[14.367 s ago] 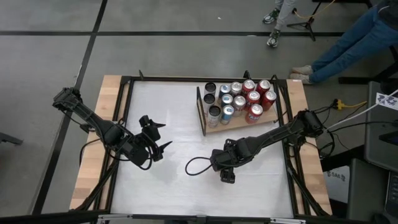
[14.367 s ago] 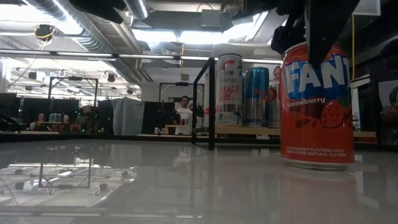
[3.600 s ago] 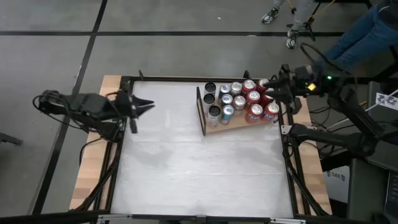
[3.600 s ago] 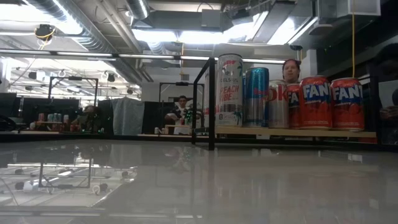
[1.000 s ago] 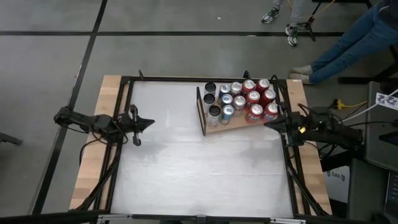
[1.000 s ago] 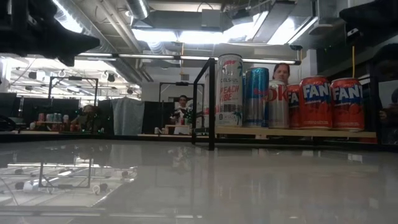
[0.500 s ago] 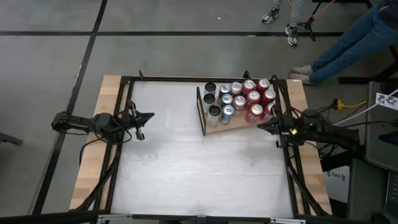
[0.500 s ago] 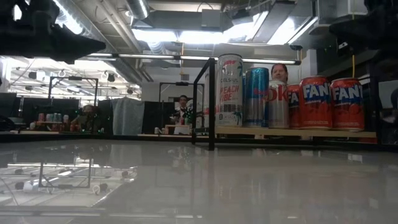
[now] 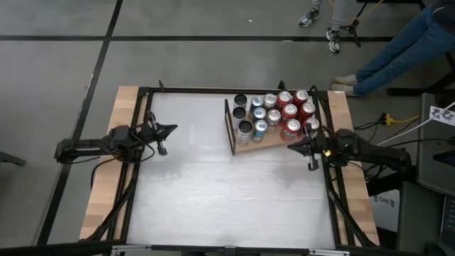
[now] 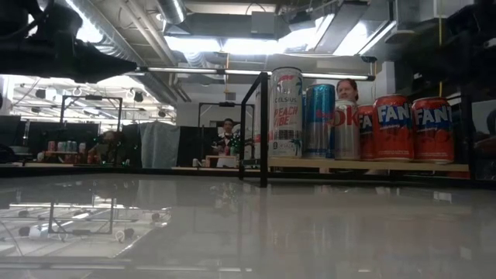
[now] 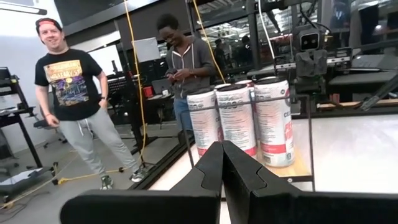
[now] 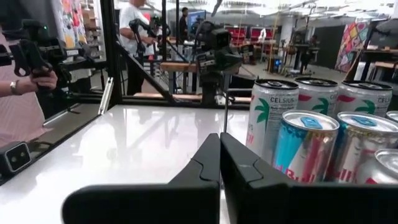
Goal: Place canned beverage on shelf
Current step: Return to Home Position
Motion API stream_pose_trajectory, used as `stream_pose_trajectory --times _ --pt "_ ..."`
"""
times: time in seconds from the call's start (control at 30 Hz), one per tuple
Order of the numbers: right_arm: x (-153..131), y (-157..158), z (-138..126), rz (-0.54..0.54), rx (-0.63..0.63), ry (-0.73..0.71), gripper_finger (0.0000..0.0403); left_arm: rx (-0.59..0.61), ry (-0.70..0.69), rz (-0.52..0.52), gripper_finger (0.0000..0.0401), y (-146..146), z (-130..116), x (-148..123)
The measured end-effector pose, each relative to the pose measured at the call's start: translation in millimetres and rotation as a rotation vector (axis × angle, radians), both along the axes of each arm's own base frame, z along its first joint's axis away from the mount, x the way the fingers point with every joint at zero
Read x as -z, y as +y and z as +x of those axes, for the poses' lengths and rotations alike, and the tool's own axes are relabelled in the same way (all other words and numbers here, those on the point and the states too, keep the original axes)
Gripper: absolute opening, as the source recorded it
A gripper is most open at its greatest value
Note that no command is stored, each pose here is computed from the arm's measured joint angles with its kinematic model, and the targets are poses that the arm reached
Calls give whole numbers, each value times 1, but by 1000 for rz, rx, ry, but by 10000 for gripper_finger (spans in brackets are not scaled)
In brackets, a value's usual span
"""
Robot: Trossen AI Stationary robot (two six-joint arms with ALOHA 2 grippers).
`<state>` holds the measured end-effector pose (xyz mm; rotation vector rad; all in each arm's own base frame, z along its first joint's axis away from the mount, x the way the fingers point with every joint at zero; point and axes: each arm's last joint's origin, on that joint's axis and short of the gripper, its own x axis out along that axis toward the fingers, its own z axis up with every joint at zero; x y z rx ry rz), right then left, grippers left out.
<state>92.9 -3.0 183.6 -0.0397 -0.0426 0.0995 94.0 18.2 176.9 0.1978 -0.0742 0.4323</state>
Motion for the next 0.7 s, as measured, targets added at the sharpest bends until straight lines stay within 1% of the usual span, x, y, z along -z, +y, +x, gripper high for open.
stream_pose_trajectory --times 0.13,0.37,0.43,0.53,0.6,0.7 --pt "13 -1 4 0 19 -2 1 -6 9 3 0 3 0 1" --pt "13 -1 4 -27 30 -13 1 -13 35 2 0 8 -1 3" --pt "14 -2 5 -24 57 1 1 -9 45 0 0 9 -1 4" --pt "17 -4 5 -20 131 25 1 -12 66 -22 0 10 -1 7" --pt "17 -5 5 -19 169 33 1 15 69 -24 0 10 -1 7" --pt "18 -6 5 -18 183 36 1 64 82 -20 0 9 0 8"
